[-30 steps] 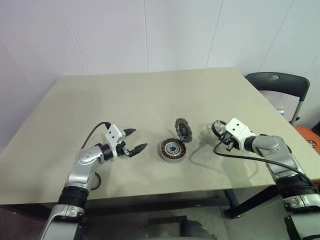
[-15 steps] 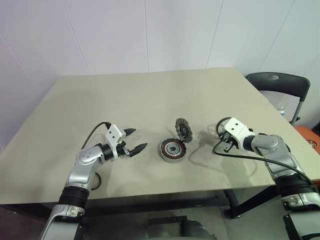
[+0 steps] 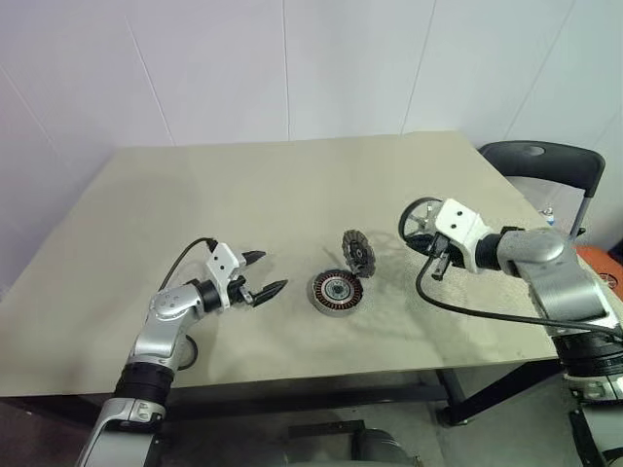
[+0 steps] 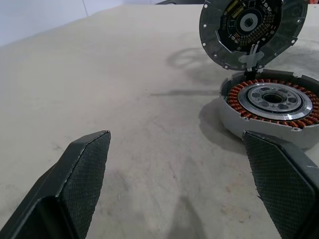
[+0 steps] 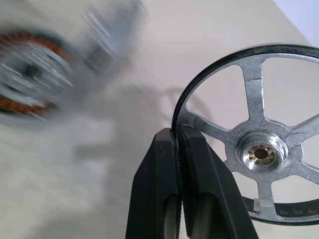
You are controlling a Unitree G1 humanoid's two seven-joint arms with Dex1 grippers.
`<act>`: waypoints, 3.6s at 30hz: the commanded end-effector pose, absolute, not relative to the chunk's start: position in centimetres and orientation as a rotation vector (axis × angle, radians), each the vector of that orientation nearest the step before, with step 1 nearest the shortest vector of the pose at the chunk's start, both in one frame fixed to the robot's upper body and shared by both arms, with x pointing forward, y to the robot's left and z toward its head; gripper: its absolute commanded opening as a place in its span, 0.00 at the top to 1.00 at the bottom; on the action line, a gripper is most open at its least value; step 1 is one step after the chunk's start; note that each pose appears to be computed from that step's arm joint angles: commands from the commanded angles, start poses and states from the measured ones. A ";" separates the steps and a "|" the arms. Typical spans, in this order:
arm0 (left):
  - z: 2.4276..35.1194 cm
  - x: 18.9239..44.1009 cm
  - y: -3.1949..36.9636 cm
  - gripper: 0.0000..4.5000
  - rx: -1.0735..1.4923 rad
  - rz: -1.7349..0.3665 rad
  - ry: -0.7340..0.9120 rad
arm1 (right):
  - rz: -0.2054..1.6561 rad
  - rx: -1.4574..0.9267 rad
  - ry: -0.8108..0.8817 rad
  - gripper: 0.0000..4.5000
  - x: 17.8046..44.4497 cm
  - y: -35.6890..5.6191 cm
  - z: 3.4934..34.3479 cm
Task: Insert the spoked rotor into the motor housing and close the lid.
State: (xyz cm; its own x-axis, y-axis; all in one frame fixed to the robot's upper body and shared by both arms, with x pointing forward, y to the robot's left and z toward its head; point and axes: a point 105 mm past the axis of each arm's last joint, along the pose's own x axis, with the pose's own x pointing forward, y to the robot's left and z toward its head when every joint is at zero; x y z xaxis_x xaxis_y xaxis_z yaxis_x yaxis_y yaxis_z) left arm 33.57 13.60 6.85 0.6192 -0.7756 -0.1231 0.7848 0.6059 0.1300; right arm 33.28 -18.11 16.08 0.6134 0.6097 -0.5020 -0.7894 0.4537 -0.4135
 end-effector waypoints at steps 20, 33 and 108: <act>7.8 34.0 12.7 0.00 0.187 -0.913 0.007 | 1.345 -1.036 0.251 0.99 31.7 -9.0 15.9; 7.8 33.9 12.9 0.00 0.194 -0.901 0.005 | 1.479 -1.145 0.356 0.99 31.3 -9.3 11.9; 7.6 33.9 12.7 0.00 0.198 -0.910 0.015 | 1.277 -0.447 0.238 0.99 33.5 -6.5 13.2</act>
State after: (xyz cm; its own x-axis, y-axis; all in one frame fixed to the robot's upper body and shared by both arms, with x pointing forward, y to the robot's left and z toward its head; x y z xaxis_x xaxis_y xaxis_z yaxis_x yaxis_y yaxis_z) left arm 33.53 12.87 6.40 0.6145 -0.7789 -0.1254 0.7887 0.6022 0.1238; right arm 33.35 -6.55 11.66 0.2657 0.8486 -0.4575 -0.9628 0.2091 -0.1714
